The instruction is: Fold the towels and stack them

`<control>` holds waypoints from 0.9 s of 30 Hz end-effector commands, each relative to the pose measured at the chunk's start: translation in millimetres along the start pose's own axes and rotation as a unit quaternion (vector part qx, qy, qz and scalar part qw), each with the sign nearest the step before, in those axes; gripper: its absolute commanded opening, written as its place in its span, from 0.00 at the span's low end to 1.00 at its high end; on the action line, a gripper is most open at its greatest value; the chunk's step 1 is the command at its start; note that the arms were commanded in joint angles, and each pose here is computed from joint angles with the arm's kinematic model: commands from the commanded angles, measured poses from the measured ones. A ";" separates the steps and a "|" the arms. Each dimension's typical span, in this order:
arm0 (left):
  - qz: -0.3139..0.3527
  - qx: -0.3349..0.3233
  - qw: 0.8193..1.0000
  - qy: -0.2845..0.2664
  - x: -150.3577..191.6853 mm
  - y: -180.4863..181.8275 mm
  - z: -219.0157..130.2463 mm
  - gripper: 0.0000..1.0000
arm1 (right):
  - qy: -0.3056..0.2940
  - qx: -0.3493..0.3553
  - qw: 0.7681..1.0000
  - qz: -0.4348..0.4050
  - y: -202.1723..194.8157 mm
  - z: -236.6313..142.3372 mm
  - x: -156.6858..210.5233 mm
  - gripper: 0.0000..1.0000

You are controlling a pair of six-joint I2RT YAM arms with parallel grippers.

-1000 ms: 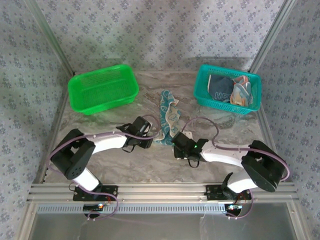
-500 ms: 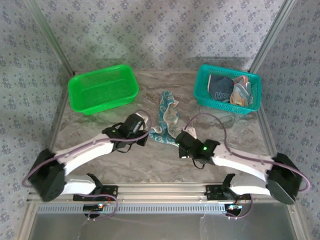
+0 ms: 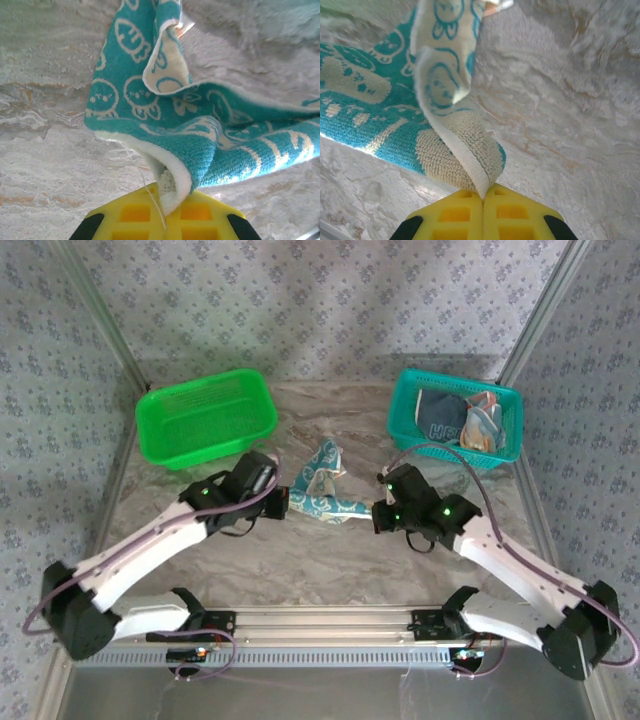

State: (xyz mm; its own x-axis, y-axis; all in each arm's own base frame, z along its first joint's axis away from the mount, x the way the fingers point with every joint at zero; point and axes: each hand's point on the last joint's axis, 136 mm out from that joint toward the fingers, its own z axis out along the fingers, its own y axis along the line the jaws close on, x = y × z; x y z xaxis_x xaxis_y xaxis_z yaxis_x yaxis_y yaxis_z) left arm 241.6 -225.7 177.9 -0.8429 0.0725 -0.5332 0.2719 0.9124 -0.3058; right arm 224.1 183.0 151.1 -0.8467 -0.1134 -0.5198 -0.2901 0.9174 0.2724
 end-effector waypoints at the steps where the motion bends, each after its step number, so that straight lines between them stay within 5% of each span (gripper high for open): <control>1: -0.028 -0.017 0.998 0.059 1.4 9.2 26.9 0.00 | 0.036 -0.033 0.999 0.008 -0.8 17.2 0.6 0.00; 3: -0.030 -0.026 0.995 0.090 8.9 13.6 45.4 0.03 | 0.048 -0.029 0.998 0.021 -7.8 32.7 -3.2 0.00; 6: -0.041 -0.064 0.991 0.113 13.6 35.5 67.3 0.40 | 0.057 -0.001 0.998 0.026 -20.6 51.8 -10.4 0.00; 8: -0.055 -0.068 0.989 0.116 10.5 47.1 81.0 0.51 | 0.055 0.011 0.998 0.030 -26.8 64.0 -16.8 0.00; 20: -0.052 -0.070 0.988 0.124 -28.4 49.5 130.2 0.59 | 0.055 0.065 0.993 0.087 -72.1 112.8 -59.0 0.11; 25: -0.084 -0.081 0.988 0.104 -14.1 52.2 111.7 0.56 | 0.050 0.069 0.993 0.087 -76.0 116.3 -55.3 0.28; 27: -0.094 -0.079 0.988 0.094 -5.6 48.4 103.7 0.55 | 0.032 0.067 0.993 0.091 -76.7 109.9 -53.3 0.48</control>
State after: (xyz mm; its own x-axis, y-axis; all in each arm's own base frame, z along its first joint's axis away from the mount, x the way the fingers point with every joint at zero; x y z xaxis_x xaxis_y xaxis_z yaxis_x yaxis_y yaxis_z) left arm 321.5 -224.4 69.2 -0.9563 0.0009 -0.2923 0.0708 0.9709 -0.2287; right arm 341.0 165.8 59.9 -0.9281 0.0235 -0.3717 -0.0733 0.9670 0.2441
